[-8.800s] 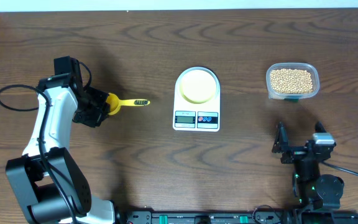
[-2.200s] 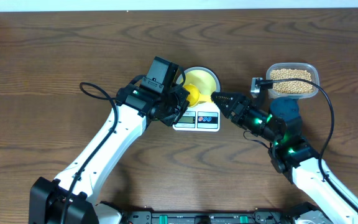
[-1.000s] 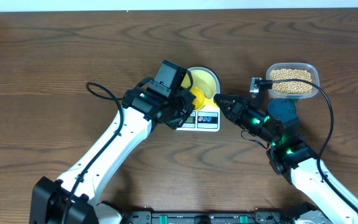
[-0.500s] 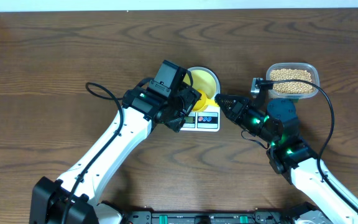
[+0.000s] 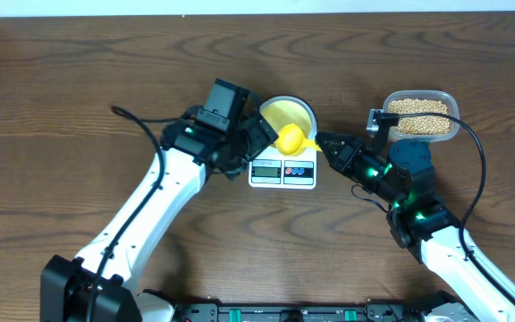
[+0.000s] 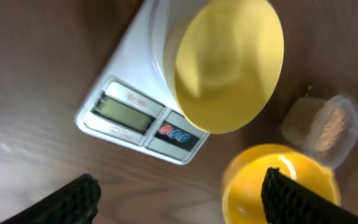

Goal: Scoop item into bowl and weigh 50g on scale
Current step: 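Close the right gripper on the scoop handle and release the left gripper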

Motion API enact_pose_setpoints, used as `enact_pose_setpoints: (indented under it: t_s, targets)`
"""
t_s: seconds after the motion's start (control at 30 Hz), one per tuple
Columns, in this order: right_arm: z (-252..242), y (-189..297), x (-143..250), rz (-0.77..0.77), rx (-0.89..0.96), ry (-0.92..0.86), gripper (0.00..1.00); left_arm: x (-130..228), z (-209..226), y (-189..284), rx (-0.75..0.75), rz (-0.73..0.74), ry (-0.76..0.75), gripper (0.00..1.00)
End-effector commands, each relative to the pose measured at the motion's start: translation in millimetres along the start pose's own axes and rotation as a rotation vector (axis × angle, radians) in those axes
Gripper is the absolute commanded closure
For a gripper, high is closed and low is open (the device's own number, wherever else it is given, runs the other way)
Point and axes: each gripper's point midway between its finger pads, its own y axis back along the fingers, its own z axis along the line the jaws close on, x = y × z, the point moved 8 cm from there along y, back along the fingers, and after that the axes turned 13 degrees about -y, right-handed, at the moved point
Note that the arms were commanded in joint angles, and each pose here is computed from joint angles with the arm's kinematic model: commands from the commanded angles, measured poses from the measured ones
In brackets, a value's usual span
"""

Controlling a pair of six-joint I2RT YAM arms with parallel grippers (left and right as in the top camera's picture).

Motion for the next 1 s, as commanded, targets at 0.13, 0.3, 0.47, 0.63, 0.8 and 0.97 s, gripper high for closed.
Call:
enact_pose_setpoints:
  t_s: [0.13,0.3,0.47,0.63,0.8,0.97]
  targets:
    - [5,0,-7,-0.025,-0.006,0.072,0.99,-12,18,21,-0.048,-0.017,-0.585,0.14]
    - [4,1,-8,-0.027,0.001,0.079,0.99,-25,34,25,-0.205,-0.067,-0.747,0.13]
    - [3,1,-8,-0.03,0.003,0.083,0.99,-27,37,26,-0.242,-0.081,-0.746,0.13]
    - [3,1,-9,-0.03,0.006,0.085,0.99,-27,37,25,-0.242,-0.081,-0.745,0.13]
    - [2,1,-9,-0.034,0.01,0.084,0.99,-27,37,26,-0.242,-0.081,-0.746,0.13]
    - [1,1,-10,-0.042,0.017,0.082,0.99,-27,37,25,-0.242,-0.081,-0.746,0.13]
